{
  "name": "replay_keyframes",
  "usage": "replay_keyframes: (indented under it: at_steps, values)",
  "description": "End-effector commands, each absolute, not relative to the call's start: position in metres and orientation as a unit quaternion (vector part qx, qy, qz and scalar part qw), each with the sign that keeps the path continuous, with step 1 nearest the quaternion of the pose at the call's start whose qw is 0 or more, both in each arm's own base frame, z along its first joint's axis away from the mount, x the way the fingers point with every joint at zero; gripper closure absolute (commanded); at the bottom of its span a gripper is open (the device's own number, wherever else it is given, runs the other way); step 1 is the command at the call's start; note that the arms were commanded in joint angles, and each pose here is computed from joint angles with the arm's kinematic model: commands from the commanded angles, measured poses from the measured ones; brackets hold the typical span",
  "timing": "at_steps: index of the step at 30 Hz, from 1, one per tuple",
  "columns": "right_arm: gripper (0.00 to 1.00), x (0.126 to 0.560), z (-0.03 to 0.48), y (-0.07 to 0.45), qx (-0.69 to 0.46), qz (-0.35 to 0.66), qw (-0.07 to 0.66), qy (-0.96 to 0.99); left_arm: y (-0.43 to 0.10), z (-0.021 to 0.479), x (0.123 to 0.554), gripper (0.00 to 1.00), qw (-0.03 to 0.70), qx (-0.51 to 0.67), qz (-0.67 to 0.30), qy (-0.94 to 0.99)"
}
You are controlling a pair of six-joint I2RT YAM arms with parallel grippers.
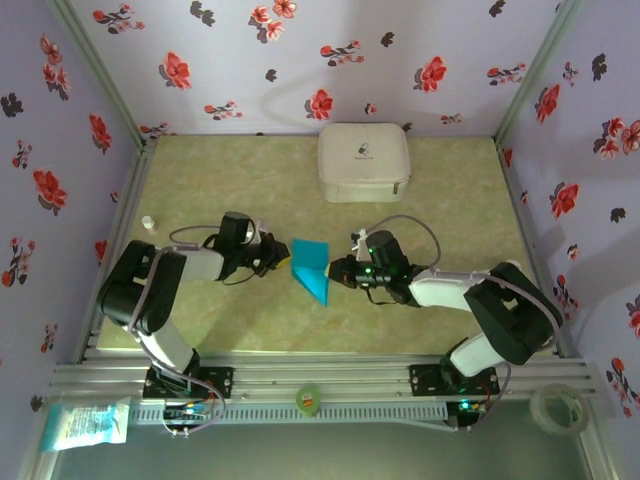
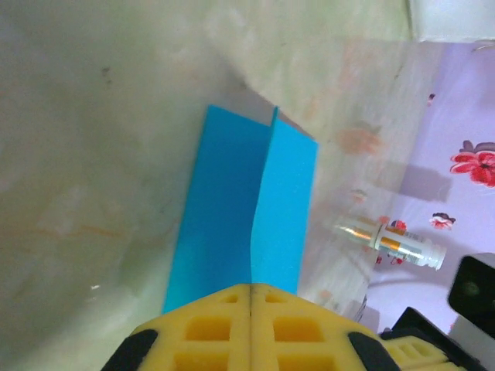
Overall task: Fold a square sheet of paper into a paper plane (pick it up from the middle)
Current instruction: Fourth fold the wing at the center of the table.
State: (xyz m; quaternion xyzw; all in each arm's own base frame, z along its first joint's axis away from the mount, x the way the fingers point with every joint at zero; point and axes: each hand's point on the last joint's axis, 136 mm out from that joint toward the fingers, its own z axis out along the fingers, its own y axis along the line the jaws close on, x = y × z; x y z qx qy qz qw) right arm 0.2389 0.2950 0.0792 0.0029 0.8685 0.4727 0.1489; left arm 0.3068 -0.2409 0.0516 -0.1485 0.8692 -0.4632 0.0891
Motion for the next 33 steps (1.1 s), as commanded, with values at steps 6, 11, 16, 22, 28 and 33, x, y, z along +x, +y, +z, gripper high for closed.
replay_keyframes:
  at_steps: [6, 11, 16, 22, 28, 33]
  values:
    - [0.65, 0.251, 0.090, 0.264, 0.000, 0.364, 0.200, 0.910, -0.224, 0.065, 0.303, 1.00, 0.147, -0.192, -0.439, 0.865]
    - [0.60, 0.249, 0.102, 0.257, -0.048, 0.306, 0.263, 0.914, -0.208, 0.068, 0.297, 1.00, 0.182, -0.247, -0.406, 0.861]
    - [0.62, 0.225, 0.102, 0.290, -0.203, 0.226, 0.328, 0.894, -0.198, 0.073, 0.291, 1.00, 0.207, -0.294, -0.384, 0.850]
    - [0.64, 0.199, 0.087, 0.336, -0.344, 0.178, 0.376, 0.841, -0.201, 0.079, 0.290, 1.00, 0.216, -0.312, -0.386, 0.841]
    - [0.60, 0.201, 0.070, 0.355, -0.391, 0.113, 0.419, 0.812, -0.207, 0.082, 0.290, 1.00, 0.214, -0.306, -0.391, 0.841]
    - [0.60, 0.207, 0.062, 0.360, -0.397, 0.096, 0.425, 0.808, -0.208, 0.084, 0.289, 1.00, 0.214, -0.305, -0.393, 0.841]
